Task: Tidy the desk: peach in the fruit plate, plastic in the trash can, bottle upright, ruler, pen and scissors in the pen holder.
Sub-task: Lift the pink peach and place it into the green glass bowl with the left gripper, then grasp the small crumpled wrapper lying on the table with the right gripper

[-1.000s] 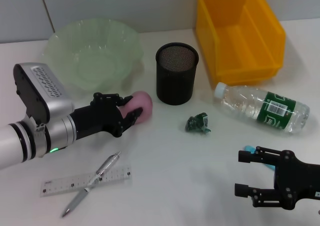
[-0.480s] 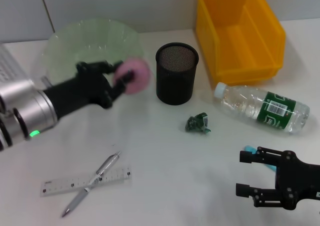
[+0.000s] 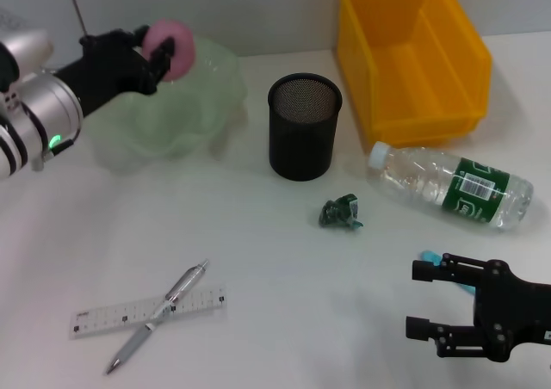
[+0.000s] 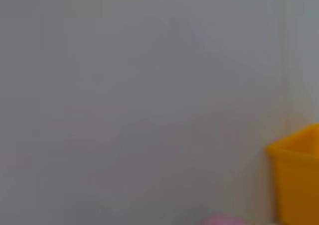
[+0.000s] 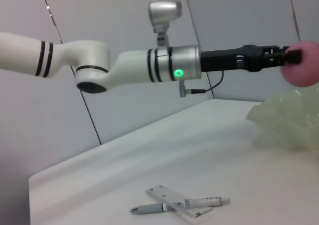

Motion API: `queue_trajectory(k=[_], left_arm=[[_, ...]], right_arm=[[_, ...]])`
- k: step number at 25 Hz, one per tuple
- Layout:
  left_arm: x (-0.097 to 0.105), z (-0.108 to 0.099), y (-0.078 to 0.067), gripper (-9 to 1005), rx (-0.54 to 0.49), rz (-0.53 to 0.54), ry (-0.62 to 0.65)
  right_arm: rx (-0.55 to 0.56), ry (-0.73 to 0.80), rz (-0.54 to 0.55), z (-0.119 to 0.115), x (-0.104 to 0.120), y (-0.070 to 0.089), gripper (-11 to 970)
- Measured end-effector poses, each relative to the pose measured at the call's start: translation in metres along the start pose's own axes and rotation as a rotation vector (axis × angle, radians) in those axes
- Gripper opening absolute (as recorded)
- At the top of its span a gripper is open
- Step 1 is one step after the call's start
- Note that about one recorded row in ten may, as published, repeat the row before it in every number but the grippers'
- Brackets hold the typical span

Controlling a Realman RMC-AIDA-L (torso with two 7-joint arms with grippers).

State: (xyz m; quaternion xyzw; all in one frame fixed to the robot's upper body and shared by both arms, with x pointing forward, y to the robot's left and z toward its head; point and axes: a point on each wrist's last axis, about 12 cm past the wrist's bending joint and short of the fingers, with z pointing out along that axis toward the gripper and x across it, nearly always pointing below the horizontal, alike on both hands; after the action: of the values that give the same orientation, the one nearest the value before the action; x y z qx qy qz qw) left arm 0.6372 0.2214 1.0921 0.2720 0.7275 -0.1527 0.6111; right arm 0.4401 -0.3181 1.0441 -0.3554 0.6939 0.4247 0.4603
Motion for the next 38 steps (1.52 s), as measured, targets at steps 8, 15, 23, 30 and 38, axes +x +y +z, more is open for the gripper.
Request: queue_trajectory(k=[8, 15, 23, 30, 38], left_arm=[[-0.001, 0.000, 0.007, 457, -0.046, -0.022, 0.000], [0.006, -0.023, 0.001, 712, 0.043, -0.071, -0.079], [0.047, -0.094, -0.036, 832, 0.334, -0.023, -0.143], [0.071, -0.109, -0.058, 830, 0.461, 0.028, -0.027], [0.074, -0.107, -0.063, 831, 0.479, 0.026, -0.014]], right_arm=[[0.004, -0.005, 0.001, 0.000, 0.000, 0.000, 811], [0.079, -0.092, 0.041, -0.014, -0.011, -0.005, 810], [0.221, -0.109, 0.113, -0.048, -0.048, -0.024, 810], [0.199, 0.153, 0.191, -0.025, -0.103, -0.045, 809], [0.257, 0.447, 0.273, 0.031, -0.162, -0.059, 809]])
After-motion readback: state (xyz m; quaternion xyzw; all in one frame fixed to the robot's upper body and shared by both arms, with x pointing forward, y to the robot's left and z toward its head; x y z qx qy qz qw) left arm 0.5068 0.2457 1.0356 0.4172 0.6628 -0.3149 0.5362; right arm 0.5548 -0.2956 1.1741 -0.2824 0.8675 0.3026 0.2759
